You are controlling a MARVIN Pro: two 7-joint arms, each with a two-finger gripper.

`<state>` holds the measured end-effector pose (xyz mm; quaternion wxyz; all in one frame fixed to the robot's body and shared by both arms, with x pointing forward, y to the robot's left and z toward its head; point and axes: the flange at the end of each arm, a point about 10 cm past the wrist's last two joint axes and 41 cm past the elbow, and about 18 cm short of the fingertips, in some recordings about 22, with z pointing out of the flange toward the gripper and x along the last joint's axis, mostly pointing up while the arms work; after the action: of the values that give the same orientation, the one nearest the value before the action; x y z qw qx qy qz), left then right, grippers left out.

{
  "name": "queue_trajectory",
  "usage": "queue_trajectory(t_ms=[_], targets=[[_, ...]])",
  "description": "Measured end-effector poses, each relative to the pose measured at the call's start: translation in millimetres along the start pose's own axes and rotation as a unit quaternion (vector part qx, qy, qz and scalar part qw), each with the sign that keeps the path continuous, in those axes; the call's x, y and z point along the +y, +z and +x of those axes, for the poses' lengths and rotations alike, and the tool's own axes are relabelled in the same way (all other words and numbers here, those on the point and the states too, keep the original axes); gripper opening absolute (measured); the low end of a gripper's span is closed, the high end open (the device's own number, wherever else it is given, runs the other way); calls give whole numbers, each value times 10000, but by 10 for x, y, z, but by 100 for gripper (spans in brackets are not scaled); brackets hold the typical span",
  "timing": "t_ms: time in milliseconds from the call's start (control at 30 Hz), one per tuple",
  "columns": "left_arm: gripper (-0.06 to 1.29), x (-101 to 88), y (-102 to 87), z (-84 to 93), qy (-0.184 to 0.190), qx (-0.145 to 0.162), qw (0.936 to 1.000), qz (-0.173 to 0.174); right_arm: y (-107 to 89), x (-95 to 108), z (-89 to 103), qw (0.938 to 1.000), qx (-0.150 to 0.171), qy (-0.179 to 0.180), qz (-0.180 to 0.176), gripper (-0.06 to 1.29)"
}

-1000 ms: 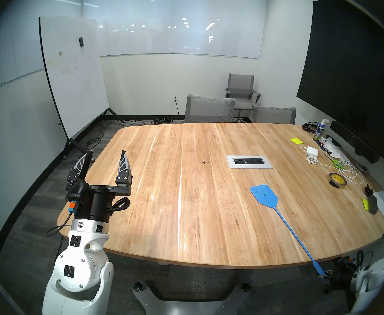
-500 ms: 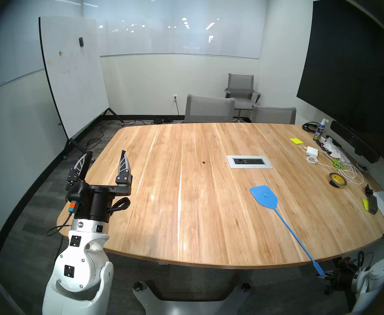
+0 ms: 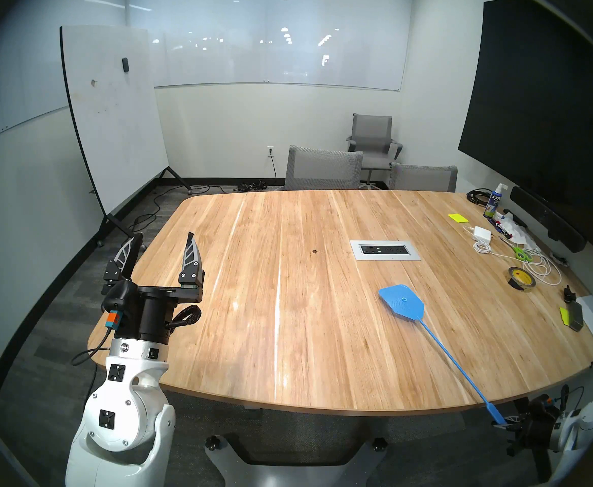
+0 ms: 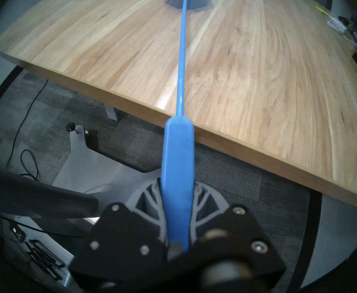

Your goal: Swat a bug on table

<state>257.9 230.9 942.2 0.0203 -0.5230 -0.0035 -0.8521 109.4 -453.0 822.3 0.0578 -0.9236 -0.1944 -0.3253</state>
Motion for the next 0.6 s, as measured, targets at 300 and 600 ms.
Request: queue_trajectory(t_ms=[300, 600], targets=[[126, 0, 0, 0, 0, 0, 10000, 0, -86, -12, 96, 9999, 131, -9, 41, 12], [126, 0, 0, 0, 0, 0, 10000, 0, -136, 1, 242, 9996, 238, -117, 38, 12]])
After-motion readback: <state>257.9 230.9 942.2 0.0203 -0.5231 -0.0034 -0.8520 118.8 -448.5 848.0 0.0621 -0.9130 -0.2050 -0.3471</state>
